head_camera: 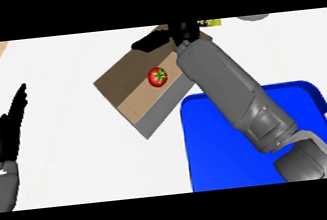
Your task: Pick the tomato from the tray and place it in the cardboard box
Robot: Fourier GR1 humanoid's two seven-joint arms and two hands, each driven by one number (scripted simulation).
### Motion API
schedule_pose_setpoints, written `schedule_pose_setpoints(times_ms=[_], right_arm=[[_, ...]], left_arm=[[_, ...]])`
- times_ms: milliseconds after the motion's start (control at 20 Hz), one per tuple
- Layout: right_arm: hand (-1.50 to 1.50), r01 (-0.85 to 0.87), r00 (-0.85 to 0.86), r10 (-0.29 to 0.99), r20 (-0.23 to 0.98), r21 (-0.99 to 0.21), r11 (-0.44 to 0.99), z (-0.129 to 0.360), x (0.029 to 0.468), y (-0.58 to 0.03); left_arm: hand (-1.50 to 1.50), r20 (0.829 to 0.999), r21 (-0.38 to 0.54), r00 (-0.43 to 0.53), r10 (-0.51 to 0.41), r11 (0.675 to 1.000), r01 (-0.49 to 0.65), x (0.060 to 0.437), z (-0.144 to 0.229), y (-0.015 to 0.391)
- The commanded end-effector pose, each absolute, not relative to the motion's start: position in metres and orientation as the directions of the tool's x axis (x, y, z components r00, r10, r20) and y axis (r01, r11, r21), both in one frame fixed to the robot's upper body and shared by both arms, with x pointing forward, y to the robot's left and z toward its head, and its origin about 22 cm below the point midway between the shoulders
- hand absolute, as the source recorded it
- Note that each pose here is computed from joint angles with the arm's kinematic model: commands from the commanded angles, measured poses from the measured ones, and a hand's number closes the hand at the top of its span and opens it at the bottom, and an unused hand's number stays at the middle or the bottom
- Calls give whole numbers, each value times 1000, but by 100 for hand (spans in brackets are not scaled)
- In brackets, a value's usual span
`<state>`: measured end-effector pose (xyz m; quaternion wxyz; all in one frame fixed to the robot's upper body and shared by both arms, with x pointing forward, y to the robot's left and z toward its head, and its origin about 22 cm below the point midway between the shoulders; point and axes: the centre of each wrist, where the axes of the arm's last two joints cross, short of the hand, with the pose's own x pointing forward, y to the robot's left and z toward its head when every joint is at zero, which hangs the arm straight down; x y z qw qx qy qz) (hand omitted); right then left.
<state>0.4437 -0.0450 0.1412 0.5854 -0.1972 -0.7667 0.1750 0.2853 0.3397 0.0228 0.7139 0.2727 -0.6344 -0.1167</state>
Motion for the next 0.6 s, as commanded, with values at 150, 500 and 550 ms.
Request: schedule_pose_setpoints(times_ms=[150,500,550], right_arm=[[-150,120,-297,354,887,-333,935,134,455,-89],[-150,157,-250,355,901,-324,933,137,462,-177],[-150,184,-227,346,910,-309,933,141,460,-191]], left_arm=[[0,844,534,188,-502,821,-204,271,29,356],[0,842,535,211,-496,818,-213,266,17,362],[0,832,550,236,-502,802,-235,258,7,364]])
